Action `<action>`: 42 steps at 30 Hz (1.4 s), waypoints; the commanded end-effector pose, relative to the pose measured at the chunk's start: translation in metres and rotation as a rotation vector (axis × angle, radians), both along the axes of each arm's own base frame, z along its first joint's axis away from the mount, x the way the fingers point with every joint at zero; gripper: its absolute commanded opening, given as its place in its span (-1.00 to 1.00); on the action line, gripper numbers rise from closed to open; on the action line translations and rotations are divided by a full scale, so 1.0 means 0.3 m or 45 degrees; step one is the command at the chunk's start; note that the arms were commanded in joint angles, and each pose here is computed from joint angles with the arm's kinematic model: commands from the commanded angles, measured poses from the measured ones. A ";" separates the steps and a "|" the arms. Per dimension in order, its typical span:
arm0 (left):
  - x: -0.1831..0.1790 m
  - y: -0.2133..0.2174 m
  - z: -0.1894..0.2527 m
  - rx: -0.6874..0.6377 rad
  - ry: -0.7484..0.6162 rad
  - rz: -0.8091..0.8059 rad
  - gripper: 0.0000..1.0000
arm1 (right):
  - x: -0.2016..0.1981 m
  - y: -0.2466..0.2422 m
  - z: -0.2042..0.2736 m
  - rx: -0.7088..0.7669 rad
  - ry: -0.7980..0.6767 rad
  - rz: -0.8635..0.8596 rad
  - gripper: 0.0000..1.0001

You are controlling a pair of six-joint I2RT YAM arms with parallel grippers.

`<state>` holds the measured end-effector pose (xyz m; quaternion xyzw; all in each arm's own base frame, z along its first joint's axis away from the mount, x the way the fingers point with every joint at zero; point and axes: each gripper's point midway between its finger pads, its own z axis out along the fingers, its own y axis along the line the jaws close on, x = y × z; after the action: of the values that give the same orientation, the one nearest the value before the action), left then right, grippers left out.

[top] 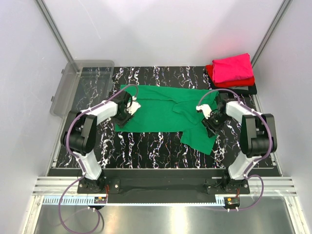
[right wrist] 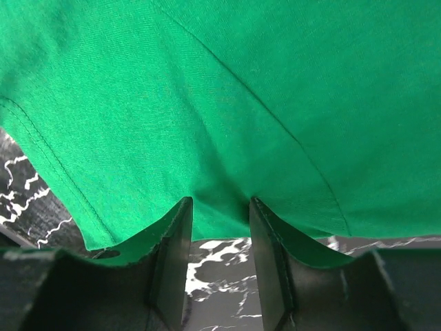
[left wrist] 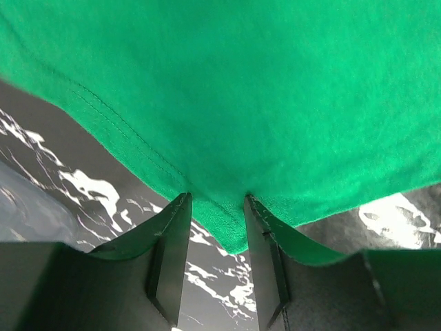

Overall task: Fold and stack the t-shirts
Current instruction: Fold the tshirt

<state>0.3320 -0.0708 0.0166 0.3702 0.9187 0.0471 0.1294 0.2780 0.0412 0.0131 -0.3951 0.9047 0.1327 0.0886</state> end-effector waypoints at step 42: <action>-0.117 0.126 0.270 -0.013 -0.154 0.099 0.09 | -0.455 0.090 0.131 0.179 -0.634 1.158 0.04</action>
<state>0.2827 -0.0354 0.0903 0.3371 0.9254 0.0581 0.1630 0.1374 0.0611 0.0536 -0.7539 0.5944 0.0954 0.2631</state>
